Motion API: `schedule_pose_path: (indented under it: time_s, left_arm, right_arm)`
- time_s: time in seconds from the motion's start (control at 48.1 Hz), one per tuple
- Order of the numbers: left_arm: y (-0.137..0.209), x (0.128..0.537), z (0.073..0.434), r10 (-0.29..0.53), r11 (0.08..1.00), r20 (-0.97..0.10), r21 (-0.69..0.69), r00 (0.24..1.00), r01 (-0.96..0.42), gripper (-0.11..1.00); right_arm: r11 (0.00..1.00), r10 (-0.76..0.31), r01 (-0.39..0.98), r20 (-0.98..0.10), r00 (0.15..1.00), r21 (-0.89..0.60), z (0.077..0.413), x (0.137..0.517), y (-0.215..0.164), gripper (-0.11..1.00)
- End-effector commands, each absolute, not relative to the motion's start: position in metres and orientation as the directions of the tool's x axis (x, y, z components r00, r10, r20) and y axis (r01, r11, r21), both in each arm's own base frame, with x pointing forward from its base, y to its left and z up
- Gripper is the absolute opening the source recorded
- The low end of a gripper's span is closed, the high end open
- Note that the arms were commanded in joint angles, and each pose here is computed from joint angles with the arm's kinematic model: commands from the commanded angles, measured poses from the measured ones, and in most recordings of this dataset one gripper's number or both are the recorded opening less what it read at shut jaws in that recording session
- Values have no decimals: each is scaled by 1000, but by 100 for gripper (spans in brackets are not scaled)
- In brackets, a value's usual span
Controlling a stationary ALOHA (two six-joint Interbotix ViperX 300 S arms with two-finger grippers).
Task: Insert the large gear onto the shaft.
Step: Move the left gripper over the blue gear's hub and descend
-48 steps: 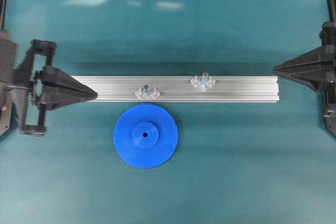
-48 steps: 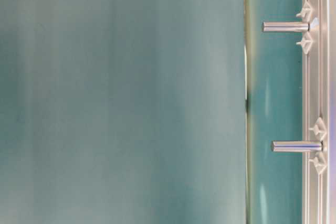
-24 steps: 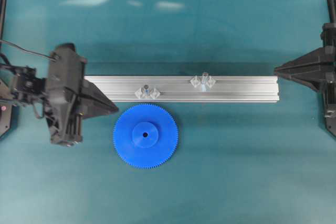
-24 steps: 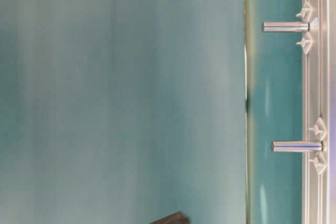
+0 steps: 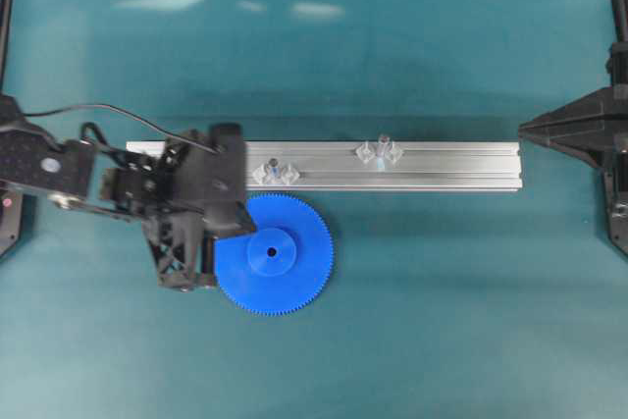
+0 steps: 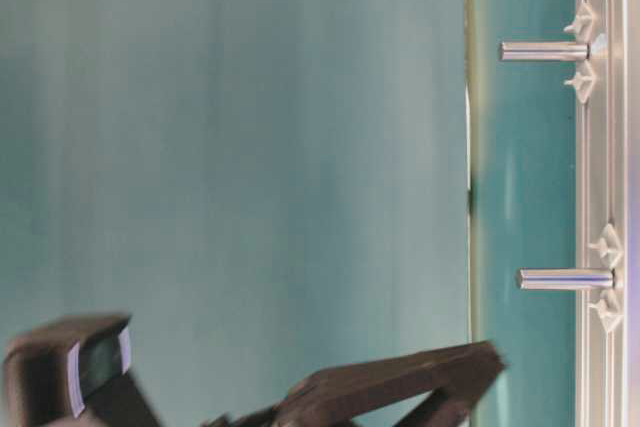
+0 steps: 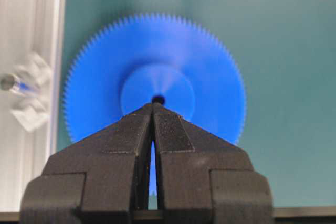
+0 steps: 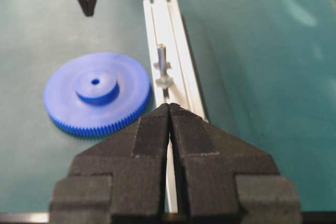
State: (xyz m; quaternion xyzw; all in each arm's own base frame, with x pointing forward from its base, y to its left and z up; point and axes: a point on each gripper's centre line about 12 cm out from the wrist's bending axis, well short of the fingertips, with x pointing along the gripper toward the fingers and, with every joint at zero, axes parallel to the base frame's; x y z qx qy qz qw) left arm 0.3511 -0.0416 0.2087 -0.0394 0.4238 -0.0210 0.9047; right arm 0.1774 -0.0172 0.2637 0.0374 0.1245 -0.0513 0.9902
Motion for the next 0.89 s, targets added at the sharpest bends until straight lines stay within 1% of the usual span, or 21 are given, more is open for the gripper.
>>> schedule_pose_path:
  time_s: [0.0, 0.25, 0.395, 0.645, 0.873]
  left_arm:
    - [-46, 361, 218, -77, 996, -767, -89, 637, 12, 1]
    - [-54, 380, 201, -75, 997, -815, -76, 575, 23, 1]
    - [-60, 387, 192, -79, 997, -833, -72, 547, 34, 1]
    - [-60, 389, 175, -60, 998, -899, -47, 435, 40, 1]
    - [-61, 397, 171, -57, 997, -907, -30, 417, 71, 1]
  right_arm:
    - [991, -96, 116, -241, 966, 73, 267, 178, -18, 7]
    - [990, -96, 120, -267, 959, 77, 262, 177, -18, 8]
    - [990, -97, 122, -264, 960, 77, 262, 176, -18, 7]
    - [988, -98, 127, -270, 958, 91, 259, 173, -18, 7]
    - [984, -98, 135, -277, 956, 117, 255, 172, -18, 7]
